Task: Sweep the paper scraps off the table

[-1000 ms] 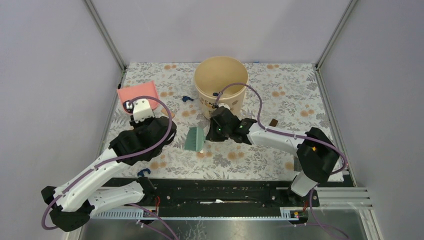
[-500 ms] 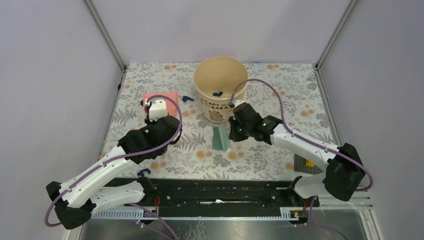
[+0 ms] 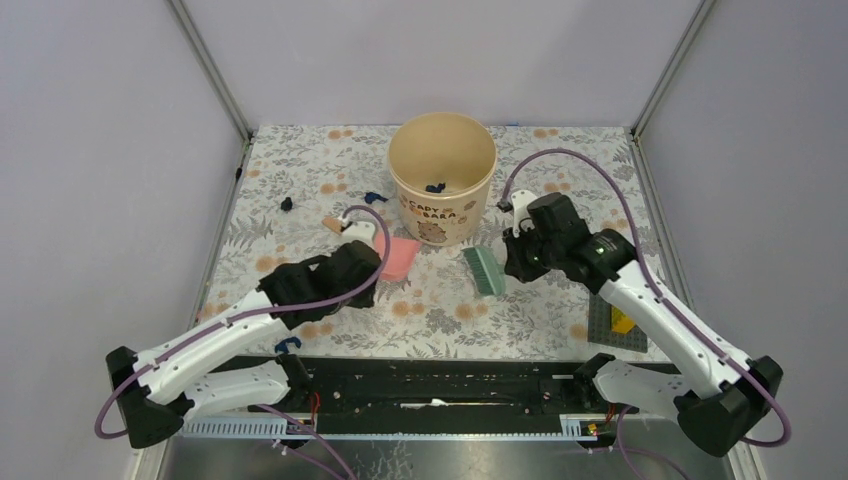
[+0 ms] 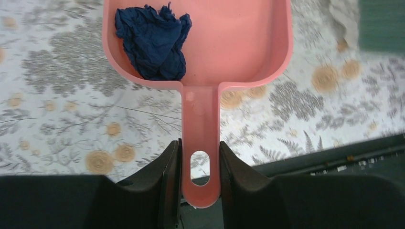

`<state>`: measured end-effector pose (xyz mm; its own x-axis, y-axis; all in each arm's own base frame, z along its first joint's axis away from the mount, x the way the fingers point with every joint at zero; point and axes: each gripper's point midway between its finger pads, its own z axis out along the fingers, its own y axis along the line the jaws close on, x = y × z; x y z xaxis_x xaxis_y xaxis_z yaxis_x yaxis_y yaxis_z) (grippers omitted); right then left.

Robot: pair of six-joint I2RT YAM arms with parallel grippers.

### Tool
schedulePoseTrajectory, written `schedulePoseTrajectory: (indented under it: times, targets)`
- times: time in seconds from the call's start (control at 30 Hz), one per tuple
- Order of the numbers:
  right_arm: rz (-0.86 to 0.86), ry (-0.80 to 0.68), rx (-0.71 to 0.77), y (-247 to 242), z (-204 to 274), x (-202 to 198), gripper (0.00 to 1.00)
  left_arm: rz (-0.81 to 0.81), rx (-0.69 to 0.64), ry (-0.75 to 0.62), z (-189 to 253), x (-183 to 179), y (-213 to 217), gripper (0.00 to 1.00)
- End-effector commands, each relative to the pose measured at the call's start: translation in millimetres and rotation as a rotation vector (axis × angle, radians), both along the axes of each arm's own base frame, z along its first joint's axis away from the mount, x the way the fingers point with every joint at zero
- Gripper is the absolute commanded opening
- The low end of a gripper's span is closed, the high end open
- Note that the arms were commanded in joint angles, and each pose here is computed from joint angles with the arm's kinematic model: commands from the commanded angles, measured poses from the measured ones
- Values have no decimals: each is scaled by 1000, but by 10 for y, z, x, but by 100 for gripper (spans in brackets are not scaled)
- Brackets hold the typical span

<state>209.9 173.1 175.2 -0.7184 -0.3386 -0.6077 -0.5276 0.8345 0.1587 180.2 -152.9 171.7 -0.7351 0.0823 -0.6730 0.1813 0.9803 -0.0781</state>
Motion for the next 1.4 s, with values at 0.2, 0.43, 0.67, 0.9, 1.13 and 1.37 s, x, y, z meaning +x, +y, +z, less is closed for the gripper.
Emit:
schedulePoseTrajectory:
  times: [0.2, 0.43, 0.67, 0.9, 1.13, 1.37]
  targets:
    - [137, -233, -239, -456, 494, 158, 0, -240, -97, 61, -282, -367, -740, 0]
    - [78, -329, -503, -806, 369, 516, 0, -386, 27, 129, -619, -672, -1012, 0]
    - [206, -384, -548, -661, 220, 733, 0, -434, 55, 193, -785, -784, -1171, 0]
    - [373, -216, -326, -157, -99, 497, 0, -443, 66, 198, -914, -732, -1353, 0]
    - [537, -19, -173, 244, -326, -86, 0, -439, 80, 205, -1035, -646, -1495, 0]
    - [555, 42, -114, 284, -68, -394, 0, -409, 68, 192, -1092, -539, -1546, 0]
